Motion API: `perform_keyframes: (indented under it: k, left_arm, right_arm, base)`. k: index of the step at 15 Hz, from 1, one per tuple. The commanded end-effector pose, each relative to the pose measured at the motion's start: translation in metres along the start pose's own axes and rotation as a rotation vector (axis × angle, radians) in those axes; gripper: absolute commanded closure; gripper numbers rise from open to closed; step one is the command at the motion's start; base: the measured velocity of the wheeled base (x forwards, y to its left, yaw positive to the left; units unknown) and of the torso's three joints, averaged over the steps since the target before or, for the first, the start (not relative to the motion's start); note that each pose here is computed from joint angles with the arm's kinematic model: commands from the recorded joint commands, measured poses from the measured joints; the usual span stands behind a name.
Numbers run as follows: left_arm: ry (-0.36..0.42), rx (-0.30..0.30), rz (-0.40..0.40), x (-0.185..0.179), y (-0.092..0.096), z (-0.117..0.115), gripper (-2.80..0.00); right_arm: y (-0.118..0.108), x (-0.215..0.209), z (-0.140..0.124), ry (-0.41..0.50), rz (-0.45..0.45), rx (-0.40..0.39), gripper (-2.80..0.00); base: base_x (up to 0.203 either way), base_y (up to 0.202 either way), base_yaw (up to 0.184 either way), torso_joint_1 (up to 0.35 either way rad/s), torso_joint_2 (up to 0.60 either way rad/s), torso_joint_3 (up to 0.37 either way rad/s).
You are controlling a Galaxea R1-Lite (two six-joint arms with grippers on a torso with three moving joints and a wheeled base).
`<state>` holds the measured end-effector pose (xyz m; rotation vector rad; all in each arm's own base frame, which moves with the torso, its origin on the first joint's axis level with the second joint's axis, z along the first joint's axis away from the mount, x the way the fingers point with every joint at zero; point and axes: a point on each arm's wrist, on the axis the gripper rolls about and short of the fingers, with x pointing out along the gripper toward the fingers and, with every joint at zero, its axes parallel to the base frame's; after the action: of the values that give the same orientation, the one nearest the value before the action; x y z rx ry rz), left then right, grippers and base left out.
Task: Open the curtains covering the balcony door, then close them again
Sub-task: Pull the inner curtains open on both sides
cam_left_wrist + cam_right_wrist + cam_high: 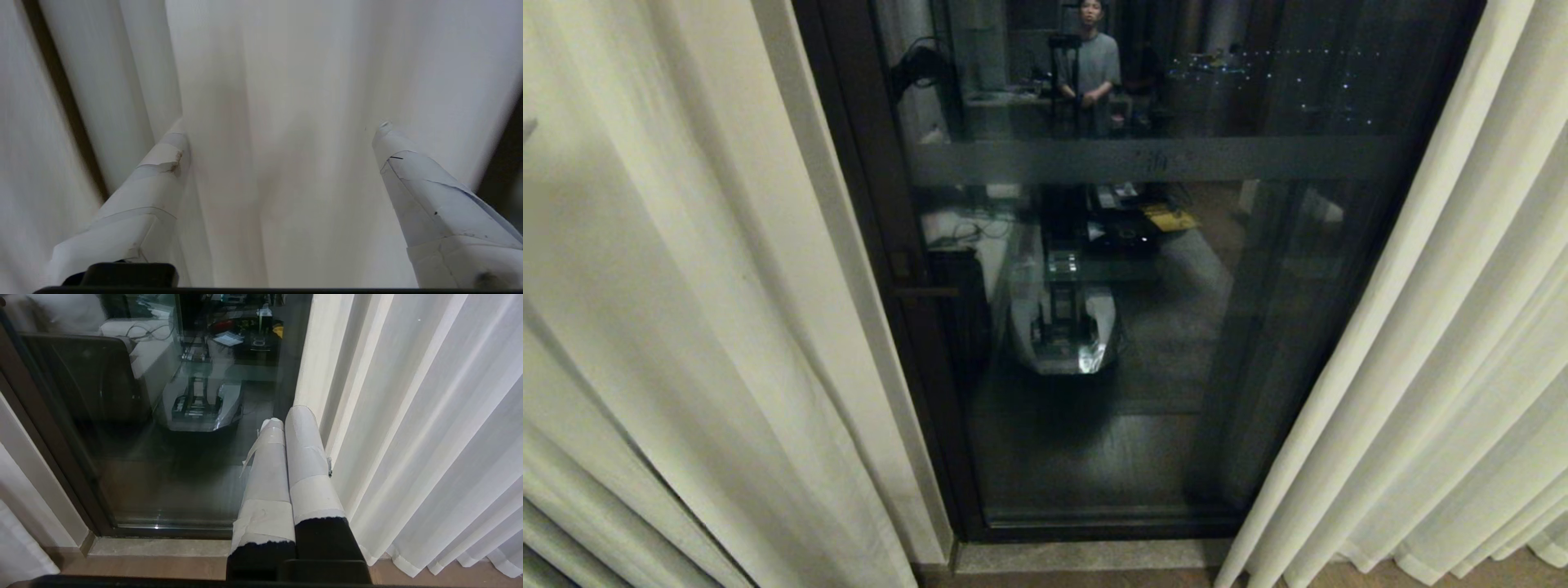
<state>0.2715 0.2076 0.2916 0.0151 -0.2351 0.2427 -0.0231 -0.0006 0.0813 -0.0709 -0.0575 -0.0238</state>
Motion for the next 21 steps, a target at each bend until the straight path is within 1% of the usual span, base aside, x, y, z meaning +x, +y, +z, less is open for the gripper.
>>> perform_keyframes:
  k: [1,2,4,6,7,8,10,11,13,15,16,19,21]
  left_arm:
    - [-0.003,0.011,-0.006,-0.035,-0.018,0.018,-2.80]
    - [0.021,0.005,-0.005,-0.048,-0.024,0.020,-2.80]
    - [0.094,-0.023,-0.007,-0.073,-0.038,0.021,-2.80]
    - [0.193,-0.047,-0.031,-0.095,-0.057,0.022,-2.80]
    - [0.250,-0.058,-0.065,-0.106,-0.070,0.022,-2.80]
    - [0.285,-0.065,-0.106,-0.113,-0.082,0.023,-2.80]
    - [0.332,-0.080,-0.214,-0.129,-0.109,0.023,-2.80]
    - [0.342,-0.084,-0.261,-0.138,-0.121,0.023,-2.80]
    - [0.377,-0.089,-0.322,-0.164,-0.139,0.014,-2.80]
    - [0.418,-0.085,-0.350,-0.196,-0.151,0.000,-2.80]
    - [0.435,-0.081,-0.357,-0.212,-0.153,-0.010,-2.80]
    - [0.485,-0.072,-0.369,-0.252,-0.153,-0.041,-2.80]
    - [0.521,-0.073,-0.380,-0.263,-0.153,-0.056,-2.80]
  right_arm:
    - [0.000,0.000,0.000,0.001,0.000,0.000,0.00]
    - [0.000,0.000,0.000,0.002,0.000,-0.001,0.00]
    - [0.000,0.000,0.000,0.000,0.000,-0.001,0.00]
    - [0.000,0.000,0.000,0.000,0.000,0.000,0.00]
    - [0.000,0.000,0.000,0.000,0.000,0.000,0.00]
    - [0.000,0.000,0.000,0.001,0.000,-0.002,0.00]
    - [0.000,0.000,0.000,0.000,0.000,-0.002,0.00]
    - [0.000,0.000,0.000,0.000,0.000,0.000,0.00]
    - [0.000,0.000,0.000,0.000,0.000,0.000,0.00]
    - [0.000,0.000,0.000,0.000,0.000,-0.001,0.00]
    - [0.000,0.000,0.000,0.000,0.000,0.000,0.00]
    - [0.000,0.000,0.000,0.000,0.000,-0.002,0.00]
    - [0.000,0.000,0.000,0.001,0.000,-0.002,0.00]
  base:
    - [0.000,0.000,0.000,0.000,0.00,0.000]
    - [0.000,0.000,0.000,0.000,0.00,0.000]
    - [0.000,0.000,0.000,0.000,0.00,0.000]
    - [0.000,0.000,0.000,0.000,0.00,0.000]
    - [0.000,0.000,0.000,0.000,0.00,0.000]
    - [0.000,0.000,0.000,0.000,0.00,0.000]
    - [0.000,0.000,0.000,0.000,0.00,0.000]
    - [0.000,0.000,0.000,0.000,0.00,0.000]
    - [0.000,0.000,0.000,0.000,0.00,0.000]
    - [0.000,0.000,0.000,0.000,0.00,0.000]
    - [0.000,0.000,0.000,0.000,0.00,0.000]
    - [0.000,0.000,0.000,0.000,0.00,0.000]
    - [0.000,0.000,0.000,0.000,0.00,0.000]
